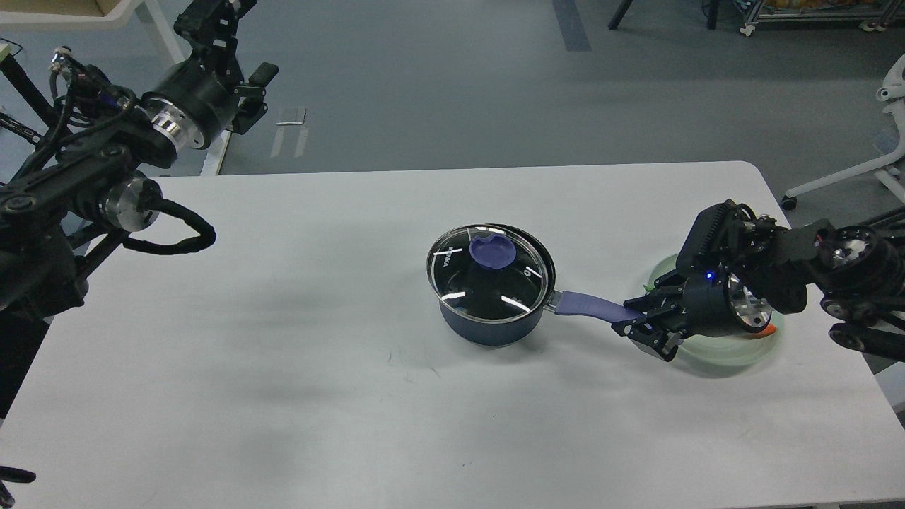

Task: Open pot lid
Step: 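Swing the left gripper over the pot toward the purple lid knob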

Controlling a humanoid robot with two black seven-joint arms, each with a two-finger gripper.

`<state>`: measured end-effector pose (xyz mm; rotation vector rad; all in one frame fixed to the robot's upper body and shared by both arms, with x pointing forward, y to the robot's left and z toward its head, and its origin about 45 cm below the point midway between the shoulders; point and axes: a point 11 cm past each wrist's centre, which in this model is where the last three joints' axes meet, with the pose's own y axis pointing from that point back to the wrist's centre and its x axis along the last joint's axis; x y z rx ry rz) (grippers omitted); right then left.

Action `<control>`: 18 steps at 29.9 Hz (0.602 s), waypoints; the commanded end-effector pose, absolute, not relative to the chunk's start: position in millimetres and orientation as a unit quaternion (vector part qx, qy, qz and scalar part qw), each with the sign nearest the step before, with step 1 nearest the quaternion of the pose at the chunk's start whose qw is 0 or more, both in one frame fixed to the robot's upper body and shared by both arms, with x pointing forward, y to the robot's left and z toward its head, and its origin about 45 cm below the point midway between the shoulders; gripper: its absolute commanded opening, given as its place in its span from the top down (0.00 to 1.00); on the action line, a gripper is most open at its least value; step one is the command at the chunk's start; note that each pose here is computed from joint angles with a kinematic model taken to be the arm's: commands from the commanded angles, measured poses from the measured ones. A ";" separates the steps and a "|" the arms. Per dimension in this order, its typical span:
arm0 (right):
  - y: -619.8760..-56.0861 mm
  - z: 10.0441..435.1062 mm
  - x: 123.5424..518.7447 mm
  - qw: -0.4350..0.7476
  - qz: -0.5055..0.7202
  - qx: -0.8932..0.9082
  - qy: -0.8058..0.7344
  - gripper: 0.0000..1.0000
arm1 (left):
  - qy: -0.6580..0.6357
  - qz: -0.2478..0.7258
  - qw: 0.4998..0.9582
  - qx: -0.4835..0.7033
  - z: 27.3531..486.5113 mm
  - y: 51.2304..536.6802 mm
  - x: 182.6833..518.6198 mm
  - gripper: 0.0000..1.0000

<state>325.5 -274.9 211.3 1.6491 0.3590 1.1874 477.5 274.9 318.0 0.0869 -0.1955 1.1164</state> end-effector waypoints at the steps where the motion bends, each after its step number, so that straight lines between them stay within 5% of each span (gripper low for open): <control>1: -272.2 212.6 326.3 0.510 0.494 0.688 0.149 0.71 | -0.176 0.461 0.865 0.094 322.8 241.9 467.9 0.01; 6: -272.3 209.8 324.4 0.510 0.492 0.690 0.150 0.71 | -0.298 0.366 0.869 0.150 318.8 200.6 446.3 0.01; 18: -268.1 213.1 324.7 0.503 0.495 0.692 0.150 0.80 | -0.542 0.168 0.781 0.261 270.6 148.7 410.4 0.02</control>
